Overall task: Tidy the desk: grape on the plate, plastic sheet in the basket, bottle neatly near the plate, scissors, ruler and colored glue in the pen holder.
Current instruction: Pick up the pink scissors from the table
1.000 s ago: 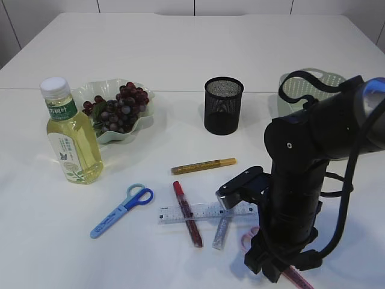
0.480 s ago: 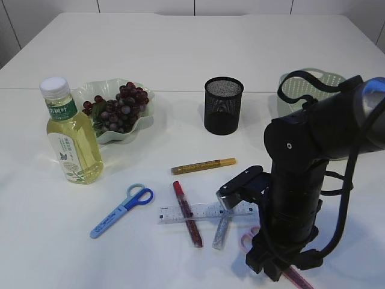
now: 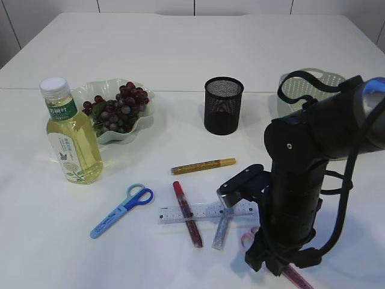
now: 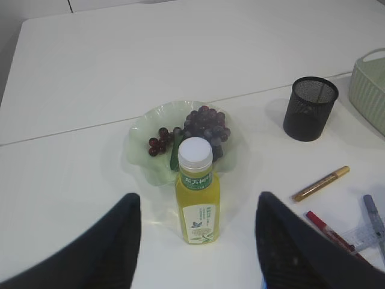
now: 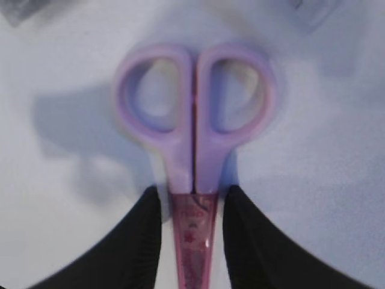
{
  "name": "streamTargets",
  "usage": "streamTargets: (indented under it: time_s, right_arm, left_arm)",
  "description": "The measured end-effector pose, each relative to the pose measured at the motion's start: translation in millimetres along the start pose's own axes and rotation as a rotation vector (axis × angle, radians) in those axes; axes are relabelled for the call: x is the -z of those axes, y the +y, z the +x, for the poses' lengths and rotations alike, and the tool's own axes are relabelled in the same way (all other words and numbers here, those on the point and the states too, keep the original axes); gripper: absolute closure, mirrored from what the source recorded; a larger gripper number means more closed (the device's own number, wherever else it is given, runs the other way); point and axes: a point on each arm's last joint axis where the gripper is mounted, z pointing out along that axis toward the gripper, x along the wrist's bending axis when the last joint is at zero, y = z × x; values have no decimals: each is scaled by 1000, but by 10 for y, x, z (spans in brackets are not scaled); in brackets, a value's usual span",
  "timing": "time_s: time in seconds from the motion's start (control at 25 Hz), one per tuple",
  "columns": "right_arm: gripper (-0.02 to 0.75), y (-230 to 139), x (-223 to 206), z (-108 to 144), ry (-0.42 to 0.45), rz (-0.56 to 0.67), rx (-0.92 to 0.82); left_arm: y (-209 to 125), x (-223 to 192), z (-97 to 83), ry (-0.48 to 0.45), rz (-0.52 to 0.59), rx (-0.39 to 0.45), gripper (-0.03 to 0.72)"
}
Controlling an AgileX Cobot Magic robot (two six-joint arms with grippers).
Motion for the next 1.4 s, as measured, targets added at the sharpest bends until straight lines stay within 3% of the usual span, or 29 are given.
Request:
streamTargets:
  time_s: [0.32, 1.4]
  right_arm:
    - [563, 10, 0, -5, -5, -11, -19]
    - [573, -125, -26, 40, 27, 23, -56]
  left_arm:
    - [0, 0, 0, 0, 0, 0, 255]
    - [0, 0, 0, 0, 0, 0, 263]
